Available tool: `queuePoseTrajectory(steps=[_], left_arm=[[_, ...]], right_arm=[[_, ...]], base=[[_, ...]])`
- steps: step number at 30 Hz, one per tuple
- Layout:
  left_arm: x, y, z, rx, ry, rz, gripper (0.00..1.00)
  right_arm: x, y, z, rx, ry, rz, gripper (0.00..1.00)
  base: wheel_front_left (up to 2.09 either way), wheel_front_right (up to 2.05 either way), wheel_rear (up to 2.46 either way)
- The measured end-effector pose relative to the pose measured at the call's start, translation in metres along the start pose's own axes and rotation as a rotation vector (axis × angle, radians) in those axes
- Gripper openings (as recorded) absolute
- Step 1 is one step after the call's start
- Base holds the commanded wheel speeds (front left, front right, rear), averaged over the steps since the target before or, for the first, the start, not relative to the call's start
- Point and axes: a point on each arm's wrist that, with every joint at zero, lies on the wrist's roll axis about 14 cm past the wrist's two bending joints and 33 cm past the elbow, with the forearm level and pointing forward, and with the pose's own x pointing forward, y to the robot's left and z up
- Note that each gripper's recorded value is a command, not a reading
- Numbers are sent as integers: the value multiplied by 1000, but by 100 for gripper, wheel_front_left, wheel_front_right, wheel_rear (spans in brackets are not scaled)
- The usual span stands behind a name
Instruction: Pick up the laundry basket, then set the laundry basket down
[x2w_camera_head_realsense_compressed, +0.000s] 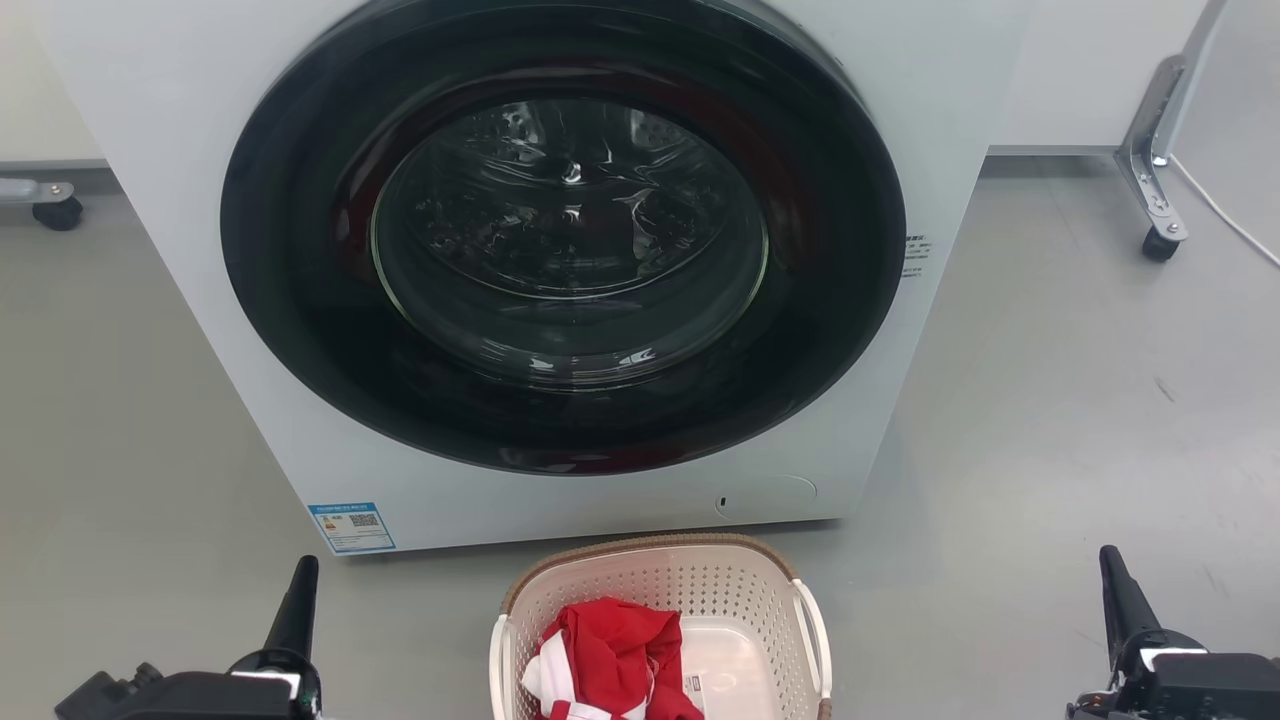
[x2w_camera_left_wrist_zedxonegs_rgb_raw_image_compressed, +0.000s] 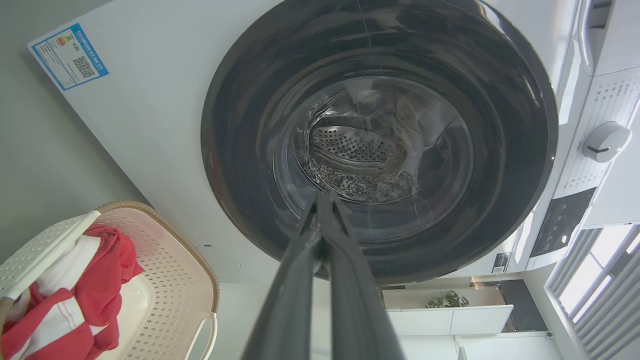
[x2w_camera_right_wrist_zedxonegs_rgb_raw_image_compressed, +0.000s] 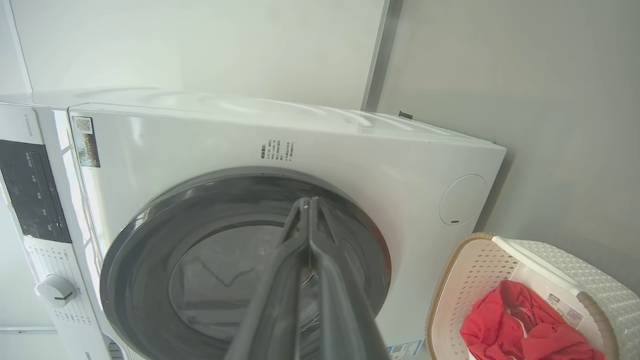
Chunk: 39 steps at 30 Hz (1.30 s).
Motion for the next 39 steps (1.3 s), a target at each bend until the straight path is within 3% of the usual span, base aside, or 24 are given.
queuePoseTrajectory(steps=[13, 39], left_arm=[[3, -8, 8, -160, -18, -47, 0], [3, -7, 7, -162, -18, -46, 0]], right_arm=[[2, 6, 5, 156, -14, 40, 0], [3, 6, 5, 157, -14, 41, 0]], base=[[0, 0, 0], [0, 0, 0]])
